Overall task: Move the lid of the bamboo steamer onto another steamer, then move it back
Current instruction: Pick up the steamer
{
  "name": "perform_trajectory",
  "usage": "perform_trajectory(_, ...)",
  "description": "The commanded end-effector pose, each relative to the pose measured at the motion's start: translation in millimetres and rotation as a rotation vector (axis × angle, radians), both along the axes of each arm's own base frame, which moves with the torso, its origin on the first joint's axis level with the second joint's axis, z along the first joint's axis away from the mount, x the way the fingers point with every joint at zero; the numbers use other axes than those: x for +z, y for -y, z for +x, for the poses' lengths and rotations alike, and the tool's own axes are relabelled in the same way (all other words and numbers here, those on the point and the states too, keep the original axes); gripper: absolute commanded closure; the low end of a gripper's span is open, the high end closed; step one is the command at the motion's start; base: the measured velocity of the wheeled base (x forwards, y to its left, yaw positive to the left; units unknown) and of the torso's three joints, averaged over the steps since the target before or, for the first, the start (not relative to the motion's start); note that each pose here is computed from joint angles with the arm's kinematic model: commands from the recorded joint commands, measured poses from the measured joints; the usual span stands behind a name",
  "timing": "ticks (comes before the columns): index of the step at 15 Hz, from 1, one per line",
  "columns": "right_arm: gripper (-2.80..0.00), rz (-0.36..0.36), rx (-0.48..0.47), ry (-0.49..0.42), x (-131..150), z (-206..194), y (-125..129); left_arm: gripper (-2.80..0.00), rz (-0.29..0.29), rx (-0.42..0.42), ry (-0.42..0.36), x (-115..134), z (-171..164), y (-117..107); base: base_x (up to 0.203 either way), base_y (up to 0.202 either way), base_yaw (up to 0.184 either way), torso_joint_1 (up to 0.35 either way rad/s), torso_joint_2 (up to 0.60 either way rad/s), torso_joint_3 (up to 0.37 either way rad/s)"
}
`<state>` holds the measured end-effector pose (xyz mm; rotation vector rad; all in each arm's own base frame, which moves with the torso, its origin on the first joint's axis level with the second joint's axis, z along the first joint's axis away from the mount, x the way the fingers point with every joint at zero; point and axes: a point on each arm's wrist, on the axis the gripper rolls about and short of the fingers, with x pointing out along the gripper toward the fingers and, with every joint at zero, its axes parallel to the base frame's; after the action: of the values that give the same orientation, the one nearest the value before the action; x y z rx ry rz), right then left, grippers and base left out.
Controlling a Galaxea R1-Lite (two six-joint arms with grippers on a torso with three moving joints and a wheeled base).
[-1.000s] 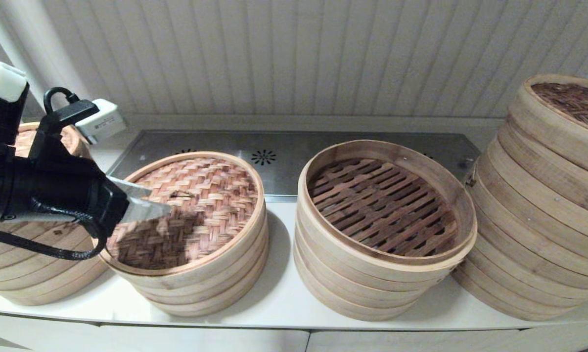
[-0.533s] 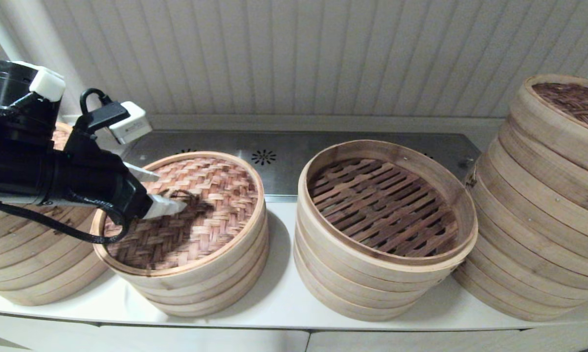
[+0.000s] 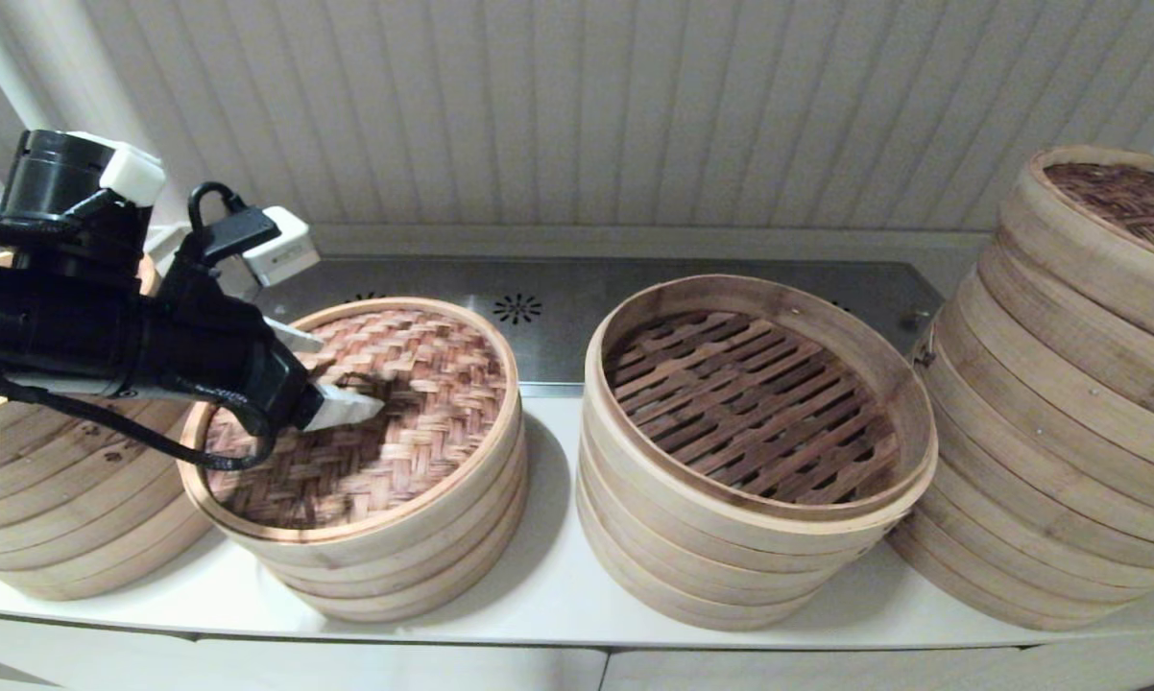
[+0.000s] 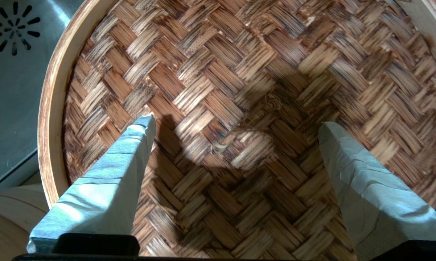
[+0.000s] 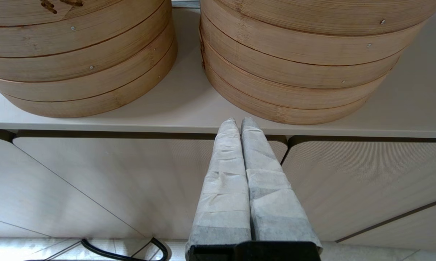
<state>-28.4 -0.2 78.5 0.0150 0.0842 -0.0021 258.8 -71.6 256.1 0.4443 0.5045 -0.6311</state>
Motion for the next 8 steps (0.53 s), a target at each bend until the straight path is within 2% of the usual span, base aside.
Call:
perform_trajectory(1, 0.00, 0.000, 0.000, -0.002, -0.1, 0.1, 0.0, -2.80, 0.003, -0.002, -0.008, -2.5, 2.3, 0.4, 0.000, 0.000, 0.000, 0.000, 0.00, 0.000)
perform_trajectory(8, 0.00, 0.000, 0.000, -0.002, -0.1, 0.1, 0.0, -2.80, 0.002, -0.002, -0.010, -3.6, 4.6, 1.2, 0.000, 0.000, 0.000, 0.000, 0.00, 0.000)
